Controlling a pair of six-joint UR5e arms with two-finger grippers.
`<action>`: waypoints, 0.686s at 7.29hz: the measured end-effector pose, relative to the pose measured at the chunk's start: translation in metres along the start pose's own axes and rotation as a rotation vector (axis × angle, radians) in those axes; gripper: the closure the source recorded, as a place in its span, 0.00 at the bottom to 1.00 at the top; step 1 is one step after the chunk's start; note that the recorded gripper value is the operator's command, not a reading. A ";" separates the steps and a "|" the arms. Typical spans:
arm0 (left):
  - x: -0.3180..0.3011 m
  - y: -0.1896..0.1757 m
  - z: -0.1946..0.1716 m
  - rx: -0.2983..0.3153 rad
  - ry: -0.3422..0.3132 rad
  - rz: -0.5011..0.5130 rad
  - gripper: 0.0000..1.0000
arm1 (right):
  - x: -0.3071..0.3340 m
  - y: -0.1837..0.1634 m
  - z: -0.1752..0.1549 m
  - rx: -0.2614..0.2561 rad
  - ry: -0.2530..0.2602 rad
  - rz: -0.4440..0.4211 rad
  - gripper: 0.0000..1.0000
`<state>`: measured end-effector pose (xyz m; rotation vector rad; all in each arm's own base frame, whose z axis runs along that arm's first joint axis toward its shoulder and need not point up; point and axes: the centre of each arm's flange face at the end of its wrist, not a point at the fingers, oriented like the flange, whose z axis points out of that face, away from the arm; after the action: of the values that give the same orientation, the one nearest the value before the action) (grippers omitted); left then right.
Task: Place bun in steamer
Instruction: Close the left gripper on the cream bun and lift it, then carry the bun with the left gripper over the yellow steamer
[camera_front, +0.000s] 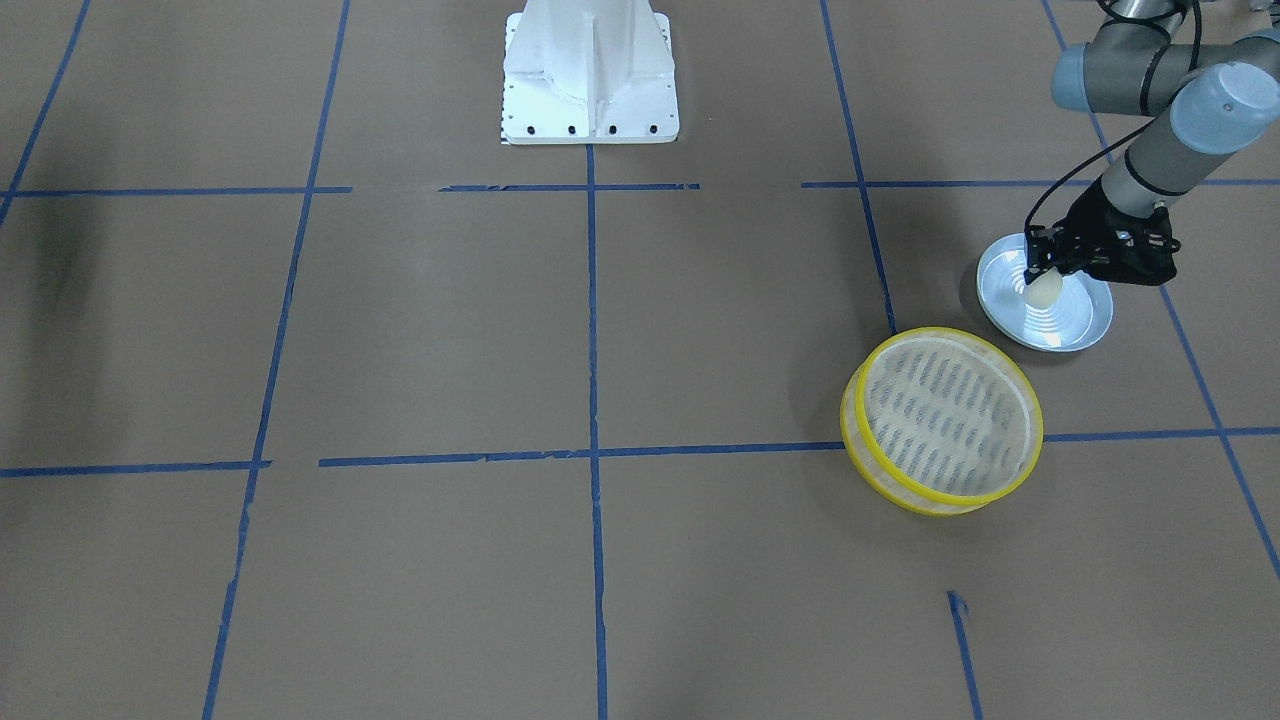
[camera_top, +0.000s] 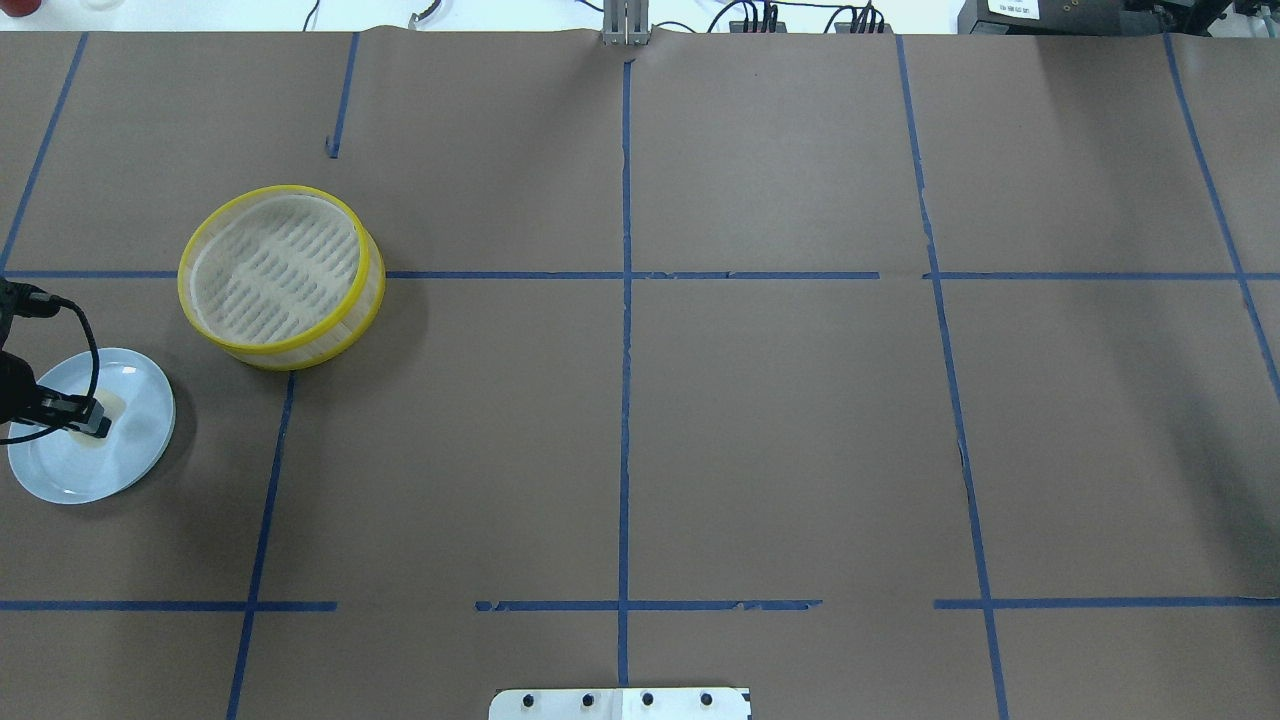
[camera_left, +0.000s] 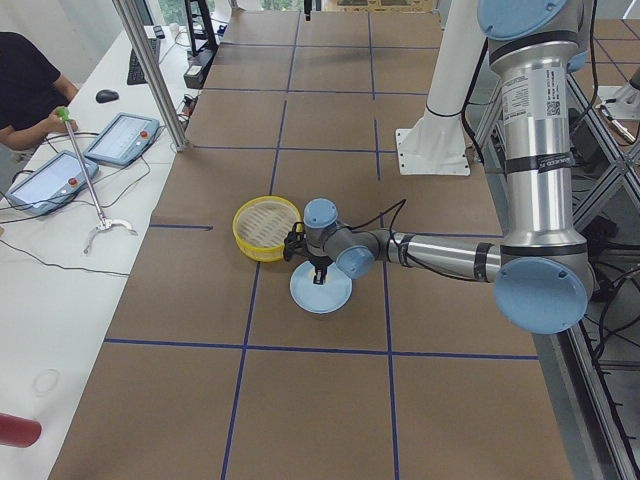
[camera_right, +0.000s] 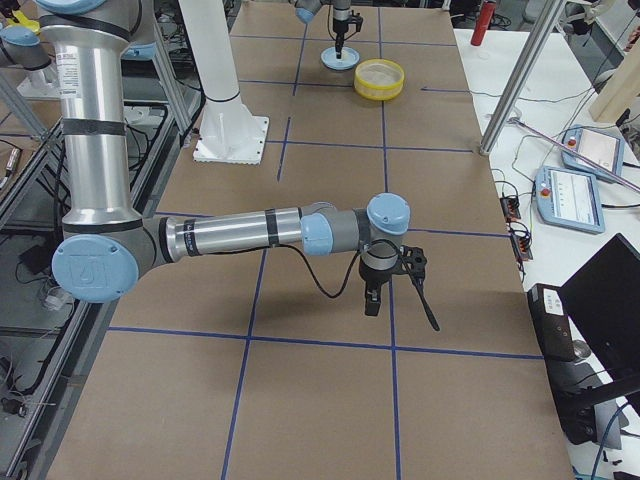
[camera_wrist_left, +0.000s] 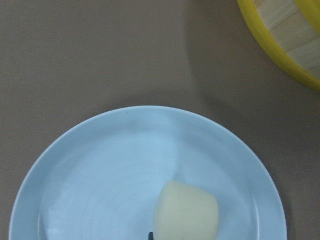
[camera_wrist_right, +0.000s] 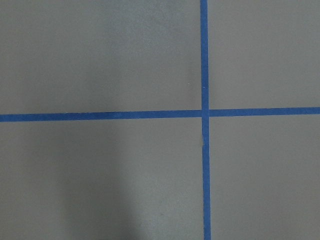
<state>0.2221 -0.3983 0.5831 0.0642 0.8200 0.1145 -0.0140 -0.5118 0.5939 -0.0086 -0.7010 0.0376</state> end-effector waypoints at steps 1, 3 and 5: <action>0.009 0.001 -0.014 -0.004 -0.007 -0.008 0.69 | 0.000 0.000 0.000 0.000 0.000 0.000 0.00; 0.025 -0.007 -0.054 -0.001 -0.033 -0.049 0.69 | 0.000 0.000 0.000 0.000 0.000 0.000 0.00; 0.038 -0.033 -0.106 0.040 -0.053 -0.115 0.70 | 0.000 0.000 0.000 0.000 0.000 0.000 0.00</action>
<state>0.1729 -0.4245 0.4798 0.0576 0.7716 -0.0120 -0.0140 -0.5118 0.5939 -0.0086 -0.7010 0.0376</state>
